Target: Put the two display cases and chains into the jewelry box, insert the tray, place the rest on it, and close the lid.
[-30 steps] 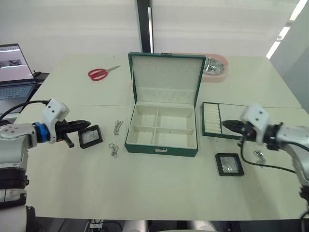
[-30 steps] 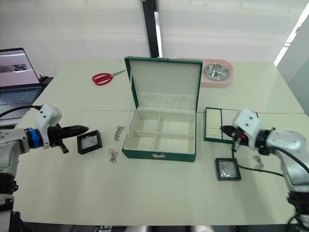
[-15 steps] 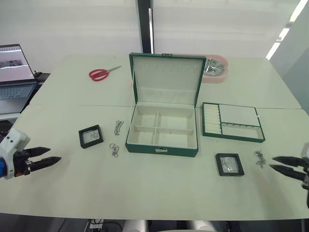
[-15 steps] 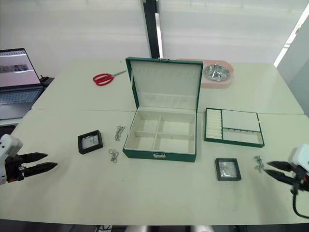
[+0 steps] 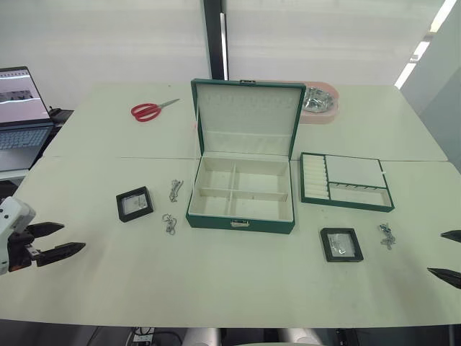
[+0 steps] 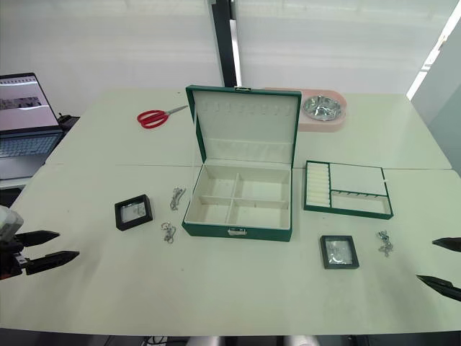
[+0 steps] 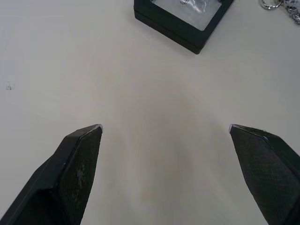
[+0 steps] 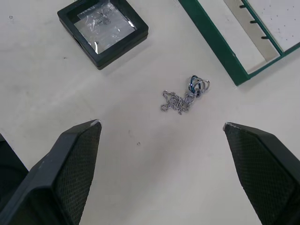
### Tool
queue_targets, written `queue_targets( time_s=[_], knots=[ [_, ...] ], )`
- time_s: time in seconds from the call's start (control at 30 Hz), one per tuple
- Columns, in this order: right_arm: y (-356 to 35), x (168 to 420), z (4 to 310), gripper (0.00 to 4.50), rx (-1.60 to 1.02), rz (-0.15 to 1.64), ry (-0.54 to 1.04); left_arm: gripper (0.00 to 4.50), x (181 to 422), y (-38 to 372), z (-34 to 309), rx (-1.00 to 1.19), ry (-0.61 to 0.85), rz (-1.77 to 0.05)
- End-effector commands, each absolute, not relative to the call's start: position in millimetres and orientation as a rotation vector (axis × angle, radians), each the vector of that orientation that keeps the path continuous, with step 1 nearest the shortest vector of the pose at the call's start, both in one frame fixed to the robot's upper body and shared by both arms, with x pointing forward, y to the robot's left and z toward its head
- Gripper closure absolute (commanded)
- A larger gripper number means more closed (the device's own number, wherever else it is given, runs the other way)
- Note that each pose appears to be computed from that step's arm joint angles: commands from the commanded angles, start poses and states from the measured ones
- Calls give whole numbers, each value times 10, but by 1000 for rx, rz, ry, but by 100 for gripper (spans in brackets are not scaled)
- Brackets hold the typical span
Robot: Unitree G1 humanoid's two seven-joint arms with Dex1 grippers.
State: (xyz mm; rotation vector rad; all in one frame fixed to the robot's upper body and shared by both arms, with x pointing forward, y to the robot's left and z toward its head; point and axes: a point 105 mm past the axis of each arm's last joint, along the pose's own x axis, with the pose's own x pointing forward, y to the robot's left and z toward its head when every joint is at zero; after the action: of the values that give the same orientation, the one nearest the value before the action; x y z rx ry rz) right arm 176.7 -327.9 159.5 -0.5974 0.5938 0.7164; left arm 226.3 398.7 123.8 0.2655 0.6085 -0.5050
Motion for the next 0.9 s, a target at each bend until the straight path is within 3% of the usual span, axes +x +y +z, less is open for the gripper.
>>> queue_targets(
  time_s=[0.03, 0.37, 0.53, 0.67, 0.9],
  knots=[
    [-3245, 1866, 1686, 3, -648, 717, 548, 0, 2309, 4015, 1423, 318, 549, -468],
    [-2835, 2091, 1870, 3, -622, 810, 392, 0, 2359, 3775, 1522, 393, 514, -564],
    [-2407, 2167, 2008, 3, -586, 942, 292, 0, 2414, 3592, 1626, 462, 402, -668],
    [-1906, 2183, 2120, 3, -548, 1122, 208, 0, 2495, 3457, 1581, 449, 500, -767],
    [-1273, 2215, 2090, 3, -465, 1334, 137, 0, 2686, 3232, 1613, 464, 442, -872]
  ],
)
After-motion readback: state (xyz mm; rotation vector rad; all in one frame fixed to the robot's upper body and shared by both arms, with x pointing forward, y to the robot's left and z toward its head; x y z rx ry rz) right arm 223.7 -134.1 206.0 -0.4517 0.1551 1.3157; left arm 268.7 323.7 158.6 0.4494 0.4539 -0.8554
